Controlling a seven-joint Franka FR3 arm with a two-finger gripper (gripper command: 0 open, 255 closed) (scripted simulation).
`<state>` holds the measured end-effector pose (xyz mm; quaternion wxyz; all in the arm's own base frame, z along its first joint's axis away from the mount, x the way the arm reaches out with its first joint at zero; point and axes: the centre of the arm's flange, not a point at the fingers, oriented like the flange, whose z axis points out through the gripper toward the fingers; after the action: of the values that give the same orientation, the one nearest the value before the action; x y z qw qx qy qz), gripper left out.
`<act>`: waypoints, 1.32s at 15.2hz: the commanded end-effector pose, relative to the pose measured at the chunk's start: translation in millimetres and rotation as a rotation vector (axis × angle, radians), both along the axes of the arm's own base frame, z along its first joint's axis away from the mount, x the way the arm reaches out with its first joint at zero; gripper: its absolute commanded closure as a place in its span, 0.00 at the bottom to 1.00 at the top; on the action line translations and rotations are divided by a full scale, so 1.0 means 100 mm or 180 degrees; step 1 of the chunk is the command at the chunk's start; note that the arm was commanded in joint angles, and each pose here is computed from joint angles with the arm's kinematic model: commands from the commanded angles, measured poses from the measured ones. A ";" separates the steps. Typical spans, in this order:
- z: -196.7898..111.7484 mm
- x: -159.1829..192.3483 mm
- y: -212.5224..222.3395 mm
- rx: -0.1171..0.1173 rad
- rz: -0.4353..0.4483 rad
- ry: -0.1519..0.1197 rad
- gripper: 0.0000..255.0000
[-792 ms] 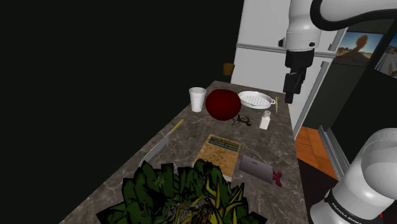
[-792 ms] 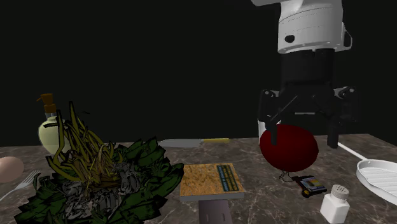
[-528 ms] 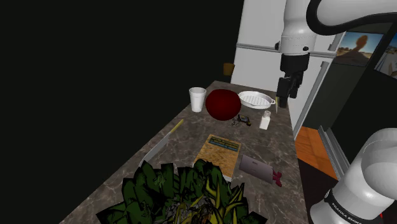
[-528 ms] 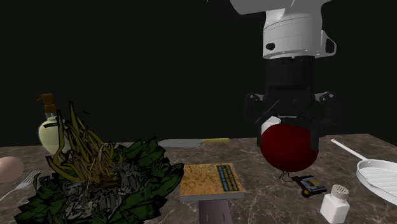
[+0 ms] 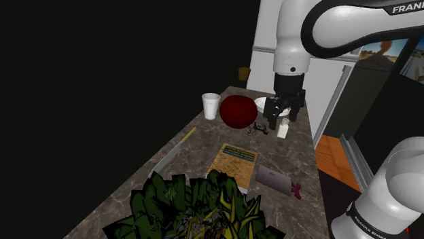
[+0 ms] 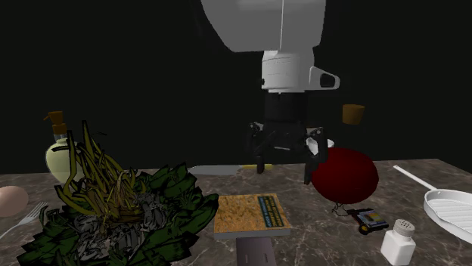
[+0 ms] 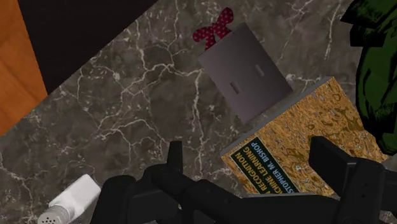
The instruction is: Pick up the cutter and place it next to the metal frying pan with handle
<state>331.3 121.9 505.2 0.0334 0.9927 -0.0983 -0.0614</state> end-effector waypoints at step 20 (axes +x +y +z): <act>-1.00 1.56 1.75 0.0051 -0.2069 -0.0349 0.00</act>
<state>479.3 291.3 409.1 0.0008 0.9191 -0.3935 -0.0189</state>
